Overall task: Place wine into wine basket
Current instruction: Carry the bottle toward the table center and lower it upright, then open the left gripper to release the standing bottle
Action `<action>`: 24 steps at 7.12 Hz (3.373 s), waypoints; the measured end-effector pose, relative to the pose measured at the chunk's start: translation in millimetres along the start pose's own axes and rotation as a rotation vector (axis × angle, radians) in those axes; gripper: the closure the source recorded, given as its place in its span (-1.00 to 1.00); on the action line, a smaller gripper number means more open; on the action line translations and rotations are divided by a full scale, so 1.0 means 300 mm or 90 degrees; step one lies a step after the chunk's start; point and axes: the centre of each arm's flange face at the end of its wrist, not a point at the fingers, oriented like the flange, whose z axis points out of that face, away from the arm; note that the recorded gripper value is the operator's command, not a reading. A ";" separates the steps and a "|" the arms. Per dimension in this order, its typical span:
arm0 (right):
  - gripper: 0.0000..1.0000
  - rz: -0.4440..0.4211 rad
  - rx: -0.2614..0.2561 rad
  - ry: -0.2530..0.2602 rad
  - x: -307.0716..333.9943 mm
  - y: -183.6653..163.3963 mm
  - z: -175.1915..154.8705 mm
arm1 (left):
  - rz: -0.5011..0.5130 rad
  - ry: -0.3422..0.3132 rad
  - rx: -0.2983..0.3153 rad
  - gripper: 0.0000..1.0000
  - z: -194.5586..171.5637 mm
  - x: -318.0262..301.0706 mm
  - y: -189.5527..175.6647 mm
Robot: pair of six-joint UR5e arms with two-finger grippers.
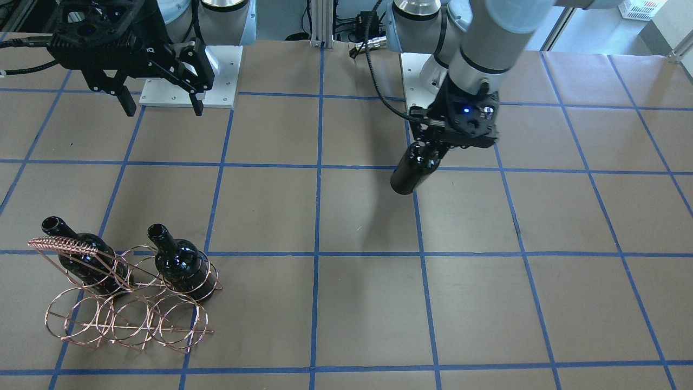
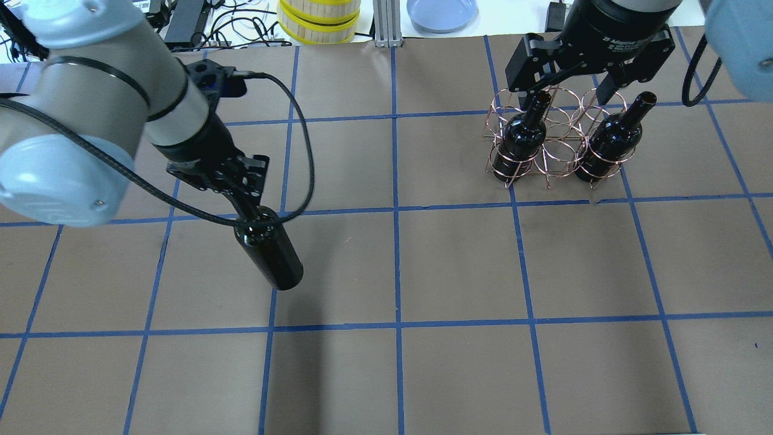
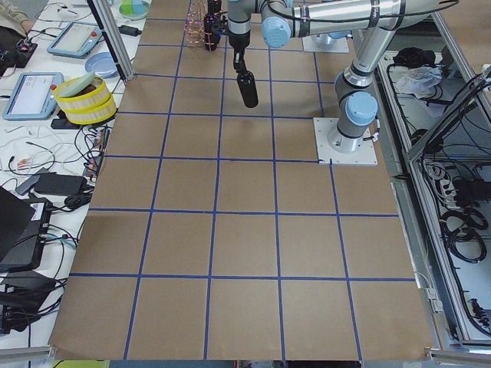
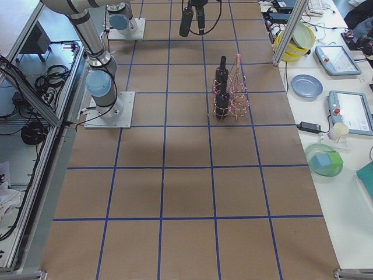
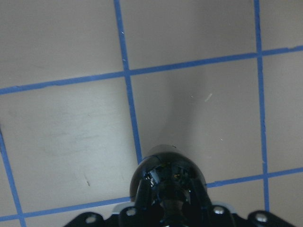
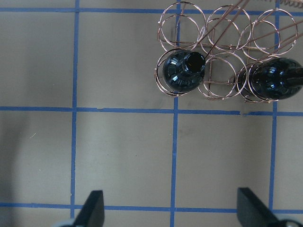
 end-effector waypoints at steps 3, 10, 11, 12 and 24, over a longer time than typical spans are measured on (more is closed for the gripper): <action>-1.00 0.000 0.000 0.000 0.000 0.000 -0.001 | 0.019 -0.028 -0.008 1.00 0.029 0.252 0.105; -1.00 0.000 0.001 -0.001 0.000 0.001 -0.002 | -0.006 -0.048 0.076 1.00 0.112 0.356 0.198; -1.00 0.000 0.001 -0.001 0.000 0.001 -0.002 | -0.018 -0.043 0.080 1.00 0.113 0.366 0.196; -1.00 0.000 0.000 -0.001 0.000 0.001 -0.002 | -0.023 -0.041 0.081 1.00 0.116 0.373 0.195; -1.00 0.000 0.001 0.000 0.000 0.001 -0.002 | -0.031 -0.034 0.055 1.00 0.181 0.389 0.164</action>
